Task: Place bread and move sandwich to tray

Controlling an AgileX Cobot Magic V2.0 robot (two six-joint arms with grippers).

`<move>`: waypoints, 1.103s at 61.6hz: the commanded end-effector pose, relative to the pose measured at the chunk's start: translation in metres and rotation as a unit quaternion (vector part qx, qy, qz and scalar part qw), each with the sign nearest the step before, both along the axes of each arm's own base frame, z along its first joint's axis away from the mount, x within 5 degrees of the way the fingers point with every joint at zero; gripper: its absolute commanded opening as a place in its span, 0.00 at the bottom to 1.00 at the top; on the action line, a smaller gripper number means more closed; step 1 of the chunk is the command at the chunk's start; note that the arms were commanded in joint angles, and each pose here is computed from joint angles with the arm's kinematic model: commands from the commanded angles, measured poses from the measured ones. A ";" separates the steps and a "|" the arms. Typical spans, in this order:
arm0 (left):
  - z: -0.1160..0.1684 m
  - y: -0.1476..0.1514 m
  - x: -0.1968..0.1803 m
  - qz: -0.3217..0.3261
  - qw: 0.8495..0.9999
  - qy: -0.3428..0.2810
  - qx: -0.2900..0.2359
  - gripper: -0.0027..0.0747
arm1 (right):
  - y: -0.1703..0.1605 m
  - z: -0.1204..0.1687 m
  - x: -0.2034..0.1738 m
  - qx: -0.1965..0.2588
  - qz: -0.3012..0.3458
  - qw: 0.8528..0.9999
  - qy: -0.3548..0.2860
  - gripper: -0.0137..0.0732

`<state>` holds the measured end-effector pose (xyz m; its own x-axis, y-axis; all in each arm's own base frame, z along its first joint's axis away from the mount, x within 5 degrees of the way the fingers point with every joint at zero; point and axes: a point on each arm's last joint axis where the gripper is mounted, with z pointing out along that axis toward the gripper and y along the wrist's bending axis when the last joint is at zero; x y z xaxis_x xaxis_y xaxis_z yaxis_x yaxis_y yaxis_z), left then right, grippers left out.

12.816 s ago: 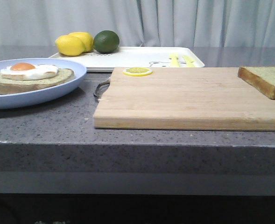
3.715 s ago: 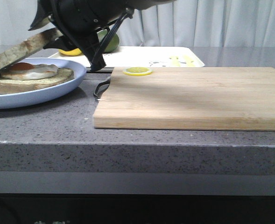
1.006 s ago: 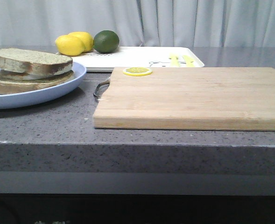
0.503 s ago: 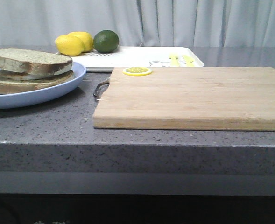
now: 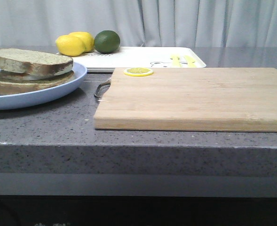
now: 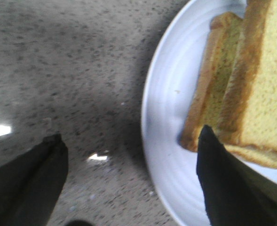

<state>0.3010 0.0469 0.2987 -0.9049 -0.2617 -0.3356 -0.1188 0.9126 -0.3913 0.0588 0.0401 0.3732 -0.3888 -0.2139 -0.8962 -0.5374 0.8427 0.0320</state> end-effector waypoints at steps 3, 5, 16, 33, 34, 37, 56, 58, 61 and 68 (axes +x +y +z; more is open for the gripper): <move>0.016 -0.005 0.007 0.005 0.998 -0.050 -0.028 0.74 | 0.000 0.013 0.002 0.020 -0.007 0.999 -0.043 0.60; 0.014 -0.004 0.009 0.006 0.998 -0.048 -0.029 0.74 | 0.000 0.013 0.002 0.020 -0.007 0.999 -0.043 0.60; 0.005 -0.002 0.015 0.009 0.999 -0.038 -0.030 0.74 | 0.000 0.013 0.002 0.020 -0.007 0.999 -0.043 0.60; -0.006 0.001 0.023 0.017 0.999 -0.032 -0.030 0.74 | 0.000 0.013 0.002 0.020 -0.007 0.999 -0.043 0.60; -0.008 0.001 0.024 0.017 0.999 -0.030 -0.032 0.74 | 0.000 0.013 0.002 0.020 -0.007 0.999 -0.043 0.60; -0.009 0.001 0.025 0.018 0.999 -0.028 -0.034 0.74 | 0.000 0.013 0.002 0.020 -0.007 0.999 -0.043 0.60; -0.021 -0.019 0.035 -0.016 0.999 -0.022 -0.037 0.74 | 0.000 0.013 0.002 0.020 -0.007 0.999 -0.043 0.60; -0.022 -0.021 0.036 -0.019 0.999 -0.021 -0.037 0.74 | 0.000 0.013 0.002 0.020 -0.007 0.999 -0.043 0.60; -0.023 -0.023 0.037 -0.021 0.999 -0.022 -0.036 0.74 | 0.000 0.013 0.002 0.020 -0.007 0.999 -0.043 0.60; -0.026 -0.025 0.039 -0.023 0.999 -0.017 -0.037 0.67 | 0.000 0.013 0.002 0.020 -0.007 0.999 -0.043 0.60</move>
